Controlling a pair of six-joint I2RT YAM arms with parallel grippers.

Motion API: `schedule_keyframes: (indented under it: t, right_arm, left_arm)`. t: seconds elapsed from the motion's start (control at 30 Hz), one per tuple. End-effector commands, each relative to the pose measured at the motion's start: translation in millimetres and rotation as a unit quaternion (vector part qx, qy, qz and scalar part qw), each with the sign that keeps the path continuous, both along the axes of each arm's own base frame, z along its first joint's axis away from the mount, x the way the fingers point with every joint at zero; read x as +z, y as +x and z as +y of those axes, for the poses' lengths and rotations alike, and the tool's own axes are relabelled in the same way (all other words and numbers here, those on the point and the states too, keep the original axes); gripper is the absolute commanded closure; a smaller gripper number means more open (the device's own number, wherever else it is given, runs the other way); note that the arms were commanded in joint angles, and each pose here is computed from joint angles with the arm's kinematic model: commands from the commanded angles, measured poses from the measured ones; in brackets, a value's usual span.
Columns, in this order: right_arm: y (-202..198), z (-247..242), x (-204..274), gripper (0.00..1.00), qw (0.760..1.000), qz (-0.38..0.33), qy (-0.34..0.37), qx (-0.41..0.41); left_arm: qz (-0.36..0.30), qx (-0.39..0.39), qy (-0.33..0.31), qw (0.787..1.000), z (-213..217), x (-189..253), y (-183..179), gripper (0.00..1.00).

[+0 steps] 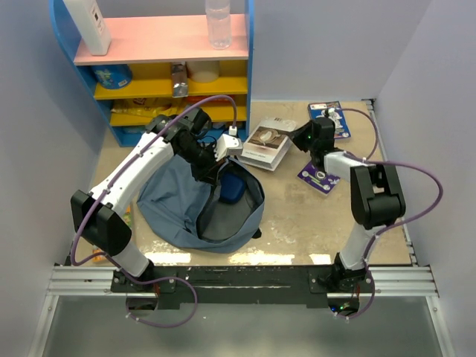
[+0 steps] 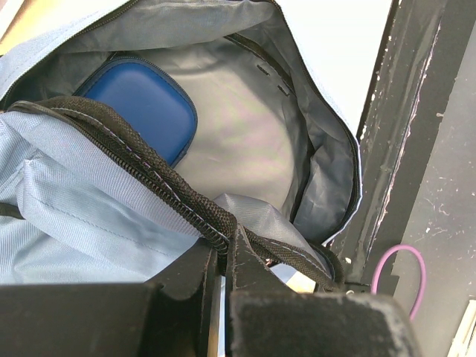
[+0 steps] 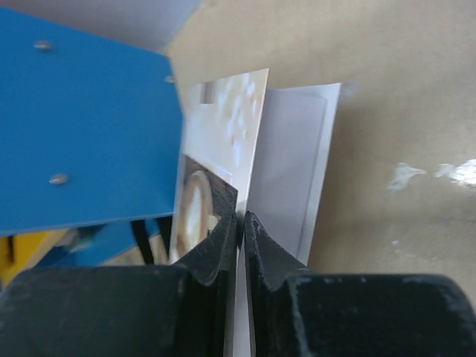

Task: Pack the student bag
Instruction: Pick up the book from the center of the board.

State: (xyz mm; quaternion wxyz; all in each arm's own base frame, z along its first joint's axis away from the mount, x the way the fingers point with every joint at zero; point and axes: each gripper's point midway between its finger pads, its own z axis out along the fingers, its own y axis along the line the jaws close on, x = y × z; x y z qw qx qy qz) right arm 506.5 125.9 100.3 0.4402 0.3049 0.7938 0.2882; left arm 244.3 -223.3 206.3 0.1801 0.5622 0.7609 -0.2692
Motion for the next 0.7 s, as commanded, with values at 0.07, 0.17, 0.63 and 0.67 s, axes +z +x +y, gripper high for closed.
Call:
schedule_keyframes:
  t: [0.07,0.17,0.63,0.67]
  right_arm:
    - [-24,17,101,1.0,0.995,-0.088,-0.001,0.038]
    - [-46,9,131,1.0,0.994,-0.107,-0.011,0.037]
    - [-148,12,208,1.0,0.983,-0.158,0.046,0.083]
    - [-154,14,211,1.0,0.982,-0.156,0.056,0.091]
  left_arm:
    - [-0.028,-0.004,-0.018,0.999,-3,16,2,1.0]
    - [-0.031,0.001,-0.018,0.999,-4,16,4,1.0]
    - [-0.05,0.033,-0.014,0.998,-4,14,19,1.0]
    - [-0.054,0.036,-0.014,0.998,-4,16,20,1.0]
